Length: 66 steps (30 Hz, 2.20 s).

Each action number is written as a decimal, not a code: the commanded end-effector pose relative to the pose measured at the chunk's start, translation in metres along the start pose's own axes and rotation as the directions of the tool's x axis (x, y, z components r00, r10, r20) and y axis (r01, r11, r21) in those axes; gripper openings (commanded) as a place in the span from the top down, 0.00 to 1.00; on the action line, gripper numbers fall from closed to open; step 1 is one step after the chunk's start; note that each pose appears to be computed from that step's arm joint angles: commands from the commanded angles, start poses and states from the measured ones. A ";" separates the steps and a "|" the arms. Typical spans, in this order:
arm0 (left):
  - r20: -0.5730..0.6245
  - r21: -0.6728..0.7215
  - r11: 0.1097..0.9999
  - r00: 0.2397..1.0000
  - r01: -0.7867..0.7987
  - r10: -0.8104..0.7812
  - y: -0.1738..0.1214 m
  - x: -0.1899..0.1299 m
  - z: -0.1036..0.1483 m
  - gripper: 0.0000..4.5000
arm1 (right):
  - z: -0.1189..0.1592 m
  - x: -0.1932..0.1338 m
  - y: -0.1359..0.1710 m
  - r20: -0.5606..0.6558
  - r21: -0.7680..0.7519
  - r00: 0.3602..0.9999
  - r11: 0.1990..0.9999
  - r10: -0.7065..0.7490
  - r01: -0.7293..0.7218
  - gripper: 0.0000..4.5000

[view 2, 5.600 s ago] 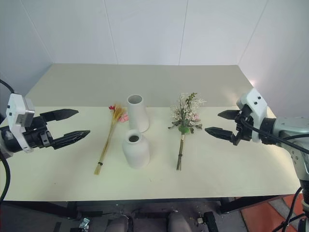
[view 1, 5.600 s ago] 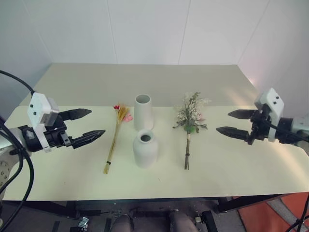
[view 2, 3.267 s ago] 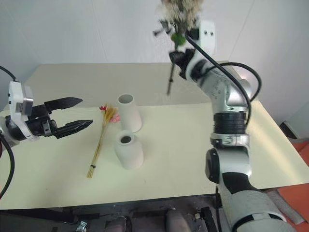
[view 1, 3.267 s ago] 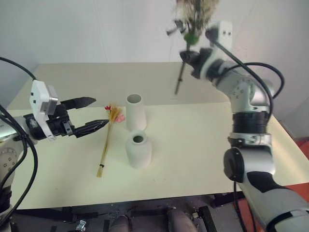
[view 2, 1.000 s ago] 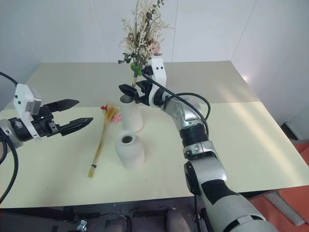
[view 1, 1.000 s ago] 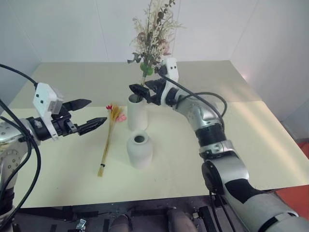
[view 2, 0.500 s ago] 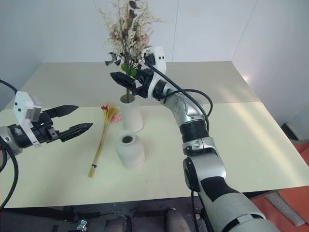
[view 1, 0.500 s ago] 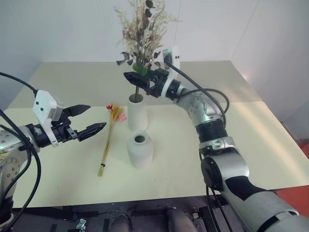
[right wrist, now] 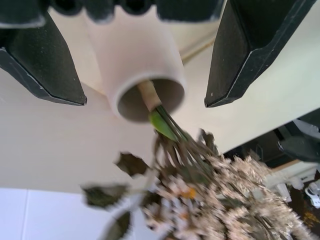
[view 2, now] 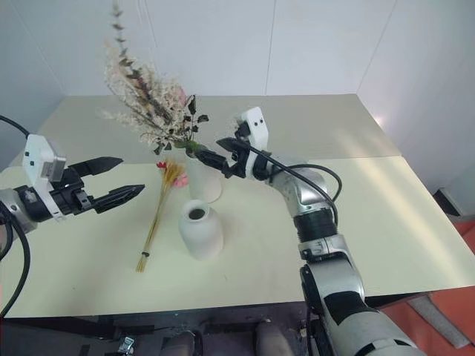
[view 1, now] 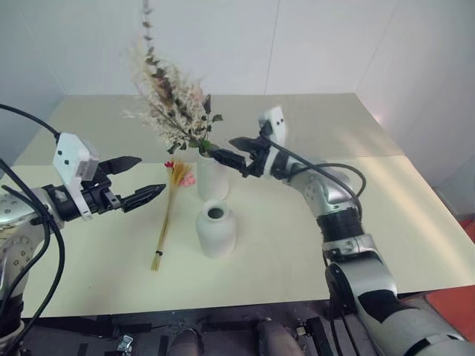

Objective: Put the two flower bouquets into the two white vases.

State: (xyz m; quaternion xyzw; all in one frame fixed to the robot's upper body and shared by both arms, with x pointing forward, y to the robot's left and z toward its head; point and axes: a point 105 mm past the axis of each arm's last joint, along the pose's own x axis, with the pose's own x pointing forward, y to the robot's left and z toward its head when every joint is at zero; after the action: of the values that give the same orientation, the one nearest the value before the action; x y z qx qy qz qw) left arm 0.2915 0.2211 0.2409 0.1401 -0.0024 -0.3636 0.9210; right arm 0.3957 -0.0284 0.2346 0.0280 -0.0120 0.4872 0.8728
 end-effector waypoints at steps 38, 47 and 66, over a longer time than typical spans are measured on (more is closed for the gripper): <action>-0.731 -0.157 0.978 0.682 -0.135 -0.023 0.025 0.088 -0.103 0.20 | 0.060 -0.181 0.048 -0.387 -0.433 0.899 0.820 0.206 -0.375 0.00; -0.718 -0.171 0.960 0.695 -0.220 0.031 0.038 0.082 -0.099 0.82 | 0.057 -0.188 0.045 -0.419 -0.426 0.888 0.823 0.189 -0.376 0.00; 0.115 -0.157 0.943 0.943 -0.293 0.312 0.032 -0.026 0.022 0.99 | 0.030 -0.206 0.024 -0.425 -0.362 0.896 0.883 0.129 -0.299 0.00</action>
State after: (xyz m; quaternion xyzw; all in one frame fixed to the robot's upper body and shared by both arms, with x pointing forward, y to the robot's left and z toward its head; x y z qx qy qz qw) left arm 0.3113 0.2706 0.2390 0.0529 0.0075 -0.1792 0.9824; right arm 0.2684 -0.1883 0.2452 -0.2425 0.0755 0.5750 0.7777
